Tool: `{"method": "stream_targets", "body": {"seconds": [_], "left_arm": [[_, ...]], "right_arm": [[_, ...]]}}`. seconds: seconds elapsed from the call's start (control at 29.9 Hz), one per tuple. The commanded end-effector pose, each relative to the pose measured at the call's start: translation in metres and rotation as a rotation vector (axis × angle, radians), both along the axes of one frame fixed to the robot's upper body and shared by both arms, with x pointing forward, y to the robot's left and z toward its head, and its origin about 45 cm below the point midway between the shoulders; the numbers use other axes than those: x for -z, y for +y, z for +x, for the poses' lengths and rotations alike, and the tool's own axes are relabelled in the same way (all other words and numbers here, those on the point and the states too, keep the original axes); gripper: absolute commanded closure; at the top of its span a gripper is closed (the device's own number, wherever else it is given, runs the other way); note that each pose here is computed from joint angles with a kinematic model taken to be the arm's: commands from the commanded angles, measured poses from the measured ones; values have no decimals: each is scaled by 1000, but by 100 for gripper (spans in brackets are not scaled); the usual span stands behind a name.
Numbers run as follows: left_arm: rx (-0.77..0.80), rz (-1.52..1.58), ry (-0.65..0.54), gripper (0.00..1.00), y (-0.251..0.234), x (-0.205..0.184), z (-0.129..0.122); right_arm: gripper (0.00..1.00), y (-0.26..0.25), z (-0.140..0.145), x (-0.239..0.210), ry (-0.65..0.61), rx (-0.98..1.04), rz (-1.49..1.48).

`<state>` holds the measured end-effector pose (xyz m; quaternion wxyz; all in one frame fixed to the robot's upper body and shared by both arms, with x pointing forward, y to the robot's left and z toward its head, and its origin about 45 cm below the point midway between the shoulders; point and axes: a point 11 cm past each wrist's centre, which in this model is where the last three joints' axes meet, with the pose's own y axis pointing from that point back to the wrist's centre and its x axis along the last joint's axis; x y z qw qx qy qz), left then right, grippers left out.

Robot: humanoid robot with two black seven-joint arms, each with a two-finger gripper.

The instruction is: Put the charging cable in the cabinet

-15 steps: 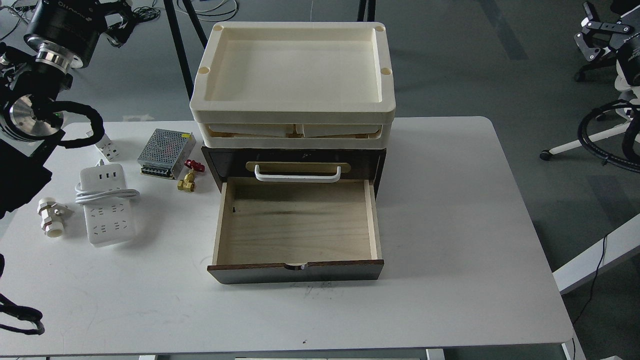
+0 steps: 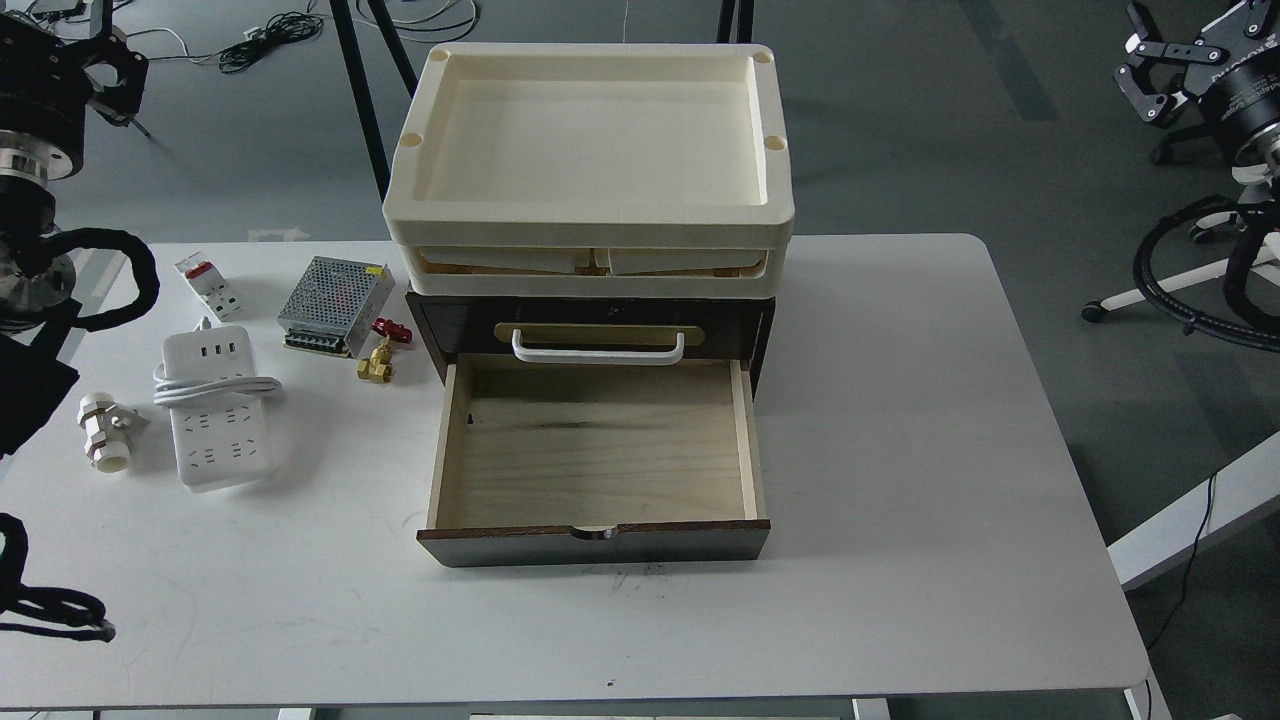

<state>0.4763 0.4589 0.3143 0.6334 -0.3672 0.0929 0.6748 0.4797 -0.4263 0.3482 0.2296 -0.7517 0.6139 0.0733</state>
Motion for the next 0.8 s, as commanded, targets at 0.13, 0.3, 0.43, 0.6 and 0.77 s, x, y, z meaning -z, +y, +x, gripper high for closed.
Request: {"method": "stream_targets", "body": {"seconds": [0.13,0.3,0.43,0.6,0.77], "left_arm": [[-136,-122,-102,2,50,-17,-22],[-151,15,-128,2,82,-57,-39],[-108,235,-136,1,97,-109,-58],[-71,502,-156,1,101,-169,-84],[107,792,-200,1,43,-211,-98]], "right_arm": [[0,-10,-4,-2,-1,19,-12],[0,-23,-10,1,10,42,-20],[1,-26,-12,9,24,50,-20],[0,-33,-17,16,40,64,-24],[0,-49,-24,15,43,94,-38]]}}
